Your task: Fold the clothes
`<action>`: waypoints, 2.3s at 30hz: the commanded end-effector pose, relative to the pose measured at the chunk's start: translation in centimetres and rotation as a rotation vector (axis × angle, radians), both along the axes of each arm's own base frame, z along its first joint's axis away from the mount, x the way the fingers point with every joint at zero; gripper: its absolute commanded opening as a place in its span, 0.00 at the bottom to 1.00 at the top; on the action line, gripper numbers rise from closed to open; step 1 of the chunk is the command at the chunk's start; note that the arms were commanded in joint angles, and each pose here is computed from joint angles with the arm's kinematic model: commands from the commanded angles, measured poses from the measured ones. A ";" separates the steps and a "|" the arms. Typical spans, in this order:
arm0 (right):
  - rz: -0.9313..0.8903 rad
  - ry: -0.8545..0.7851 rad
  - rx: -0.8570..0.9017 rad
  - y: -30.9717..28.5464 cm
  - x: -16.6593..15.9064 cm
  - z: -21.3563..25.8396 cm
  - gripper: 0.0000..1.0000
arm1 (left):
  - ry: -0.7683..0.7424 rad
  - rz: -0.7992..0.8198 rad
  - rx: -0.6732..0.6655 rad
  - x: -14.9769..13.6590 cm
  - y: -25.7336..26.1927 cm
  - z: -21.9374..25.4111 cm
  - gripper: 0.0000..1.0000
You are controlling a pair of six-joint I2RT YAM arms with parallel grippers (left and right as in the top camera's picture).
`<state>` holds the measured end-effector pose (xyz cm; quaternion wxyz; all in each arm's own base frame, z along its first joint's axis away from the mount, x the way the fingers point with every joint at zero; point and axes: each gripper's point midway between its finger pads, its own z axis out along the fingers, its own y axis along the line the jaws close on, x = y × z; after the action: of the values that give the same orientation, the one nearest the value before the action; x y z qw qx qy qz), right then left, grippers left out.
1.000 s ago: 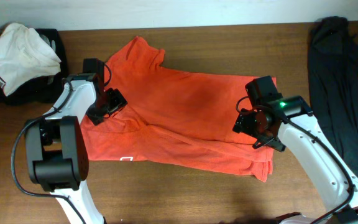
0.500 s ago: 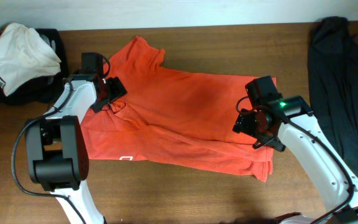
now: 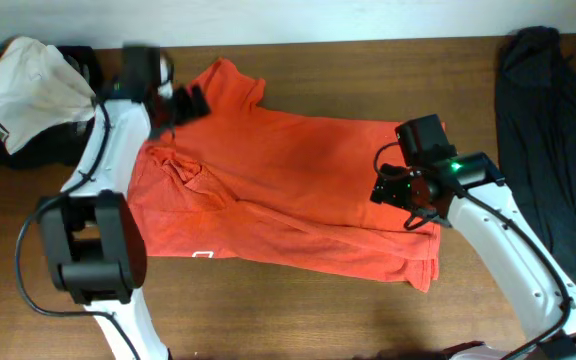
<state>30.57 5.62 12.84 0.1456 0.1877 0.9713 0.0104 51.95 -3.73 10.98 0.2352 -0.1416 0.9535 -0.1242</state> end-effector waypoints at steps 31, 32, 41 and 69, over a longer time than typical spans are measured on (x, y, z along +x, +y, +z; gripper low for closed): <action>0.081 0.026 0.096 -2.9 0.3 2.0 0.99 | -0.295 -0.428 0.354 10.3 -12.5 -10.4 0.65; 0.081 0.023 0.096 -2.9 0.4 2.0 0.99 | -0.284 -0.430 0.354 10.2 -12.5 -11.1 0.59; 0.009 -0.119 0.014 -5.1 3.7 3.2 0.99 | -0.264 -0.431 0.356 10.2 -12.3 -12.9 0.29; 0.034 0.094 -0.164 -12.4 21.8 -12.3 0.72 | -0.080 -0.467 0.362 6.6 -11.3 -15.5 0.25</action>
<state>51.93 -6.10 0.80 0.1100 0.1529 0.9799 -0.0661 61.17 -16.11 0.44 0.3253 0.1237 0.9373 -0.0211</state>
